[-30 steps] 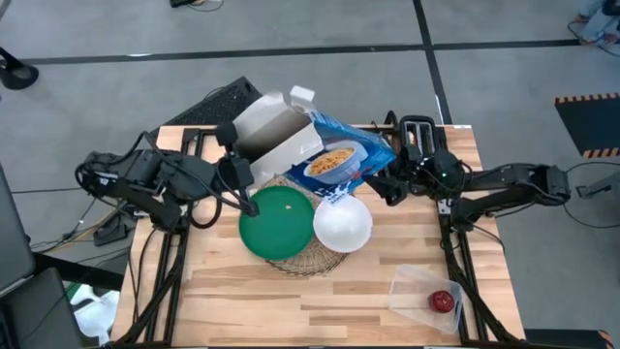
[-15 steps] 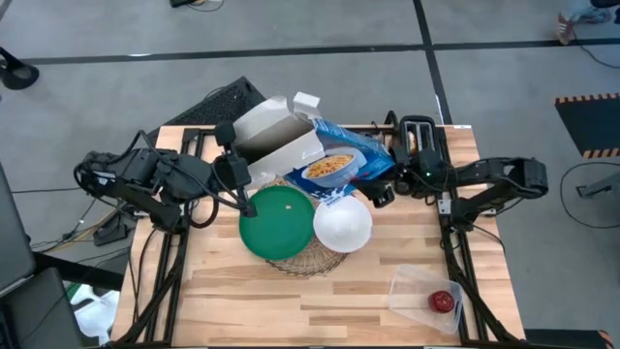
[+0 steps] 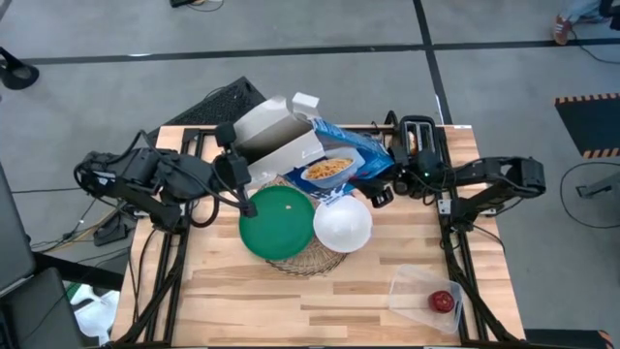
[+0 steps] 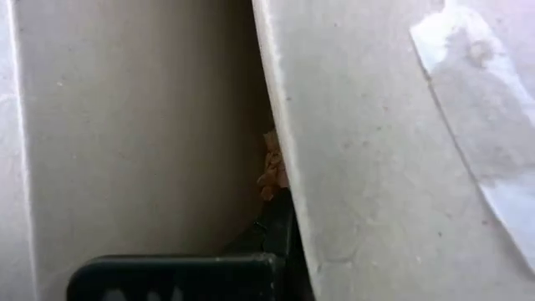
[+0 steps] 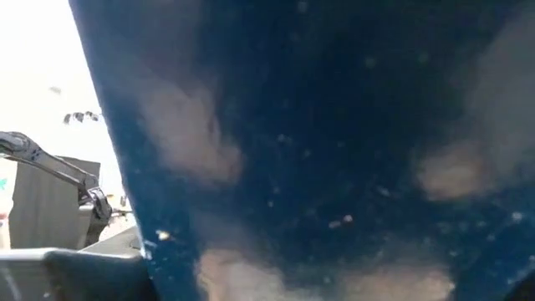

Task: Arrange a breakfast setting
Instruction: Pour the cereal into the white bowl

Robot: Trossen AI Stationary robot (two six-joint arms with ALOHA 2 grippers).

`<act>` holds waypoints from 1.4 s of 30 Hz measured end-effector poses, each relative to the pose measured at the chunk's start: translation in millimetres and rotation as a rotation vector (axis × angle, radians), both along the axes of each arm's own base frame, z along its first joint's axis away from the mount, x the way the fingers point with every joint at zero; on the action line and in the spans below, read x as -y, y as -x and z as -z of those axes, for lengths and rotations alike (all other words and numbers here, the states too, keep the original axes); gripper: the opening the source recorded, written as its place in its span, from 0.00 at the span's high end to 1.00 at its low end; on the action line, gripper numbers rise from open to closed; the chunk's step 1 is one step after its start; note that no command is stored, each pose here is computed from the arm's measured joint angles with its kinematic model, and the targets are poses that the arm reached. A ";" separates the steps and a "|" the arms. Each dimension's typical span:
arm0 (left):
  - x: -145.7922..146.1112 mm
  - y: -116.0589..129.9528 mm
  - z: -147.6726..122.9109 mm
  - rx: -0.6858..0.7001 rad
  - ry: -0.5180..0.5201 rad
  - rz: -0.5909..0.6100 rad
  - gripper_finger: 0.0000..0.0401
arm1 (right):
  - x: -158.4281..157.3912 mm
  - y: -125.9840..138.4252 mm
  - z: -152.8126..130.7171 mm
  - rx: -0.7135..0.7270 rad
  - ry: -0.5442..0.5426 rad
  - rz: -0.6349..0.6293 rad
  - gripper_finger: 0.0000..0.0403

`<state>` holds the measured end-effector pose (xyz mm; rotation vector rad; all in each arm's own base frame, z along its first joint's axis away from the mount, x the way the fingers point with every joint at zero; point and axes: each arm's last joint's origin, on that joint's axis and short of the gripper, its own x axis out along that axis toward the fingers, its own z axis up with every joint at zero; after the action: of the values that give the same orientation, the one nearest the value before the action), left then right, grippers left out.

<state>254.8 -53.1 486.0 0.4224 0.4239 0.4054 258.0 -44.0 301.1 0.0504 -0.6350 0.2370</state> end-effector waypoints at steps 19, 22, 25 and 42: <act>5.7 1.2 4.7 -0.038 0.149 0.189 0.57 | -5.5 64.7 -5.5 -0.142 0.027 0.075 0.18; 4.9 2.7 2.7 -0.032 0.125 0.182 0.57 | -7.7 76.2 -5.1 -0.195 0.024 0.097 0.19; 5.1 1.5 1.3 -0.018 0.106 0.179 0.57 | -10.5 86.2 -6.0 -0.242 0.029 0.105 0.19; 2.7 19.6 -10.9 0.043 0.125 0.182 0.57 | -29.2 168.1 -9.4 -0.338 0.011 0.154 0.19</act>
<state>235.2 -55.8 496.8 0.3274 0.3635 0.2093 89.9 -14.7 310.5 0.0296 -0.2992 0.0798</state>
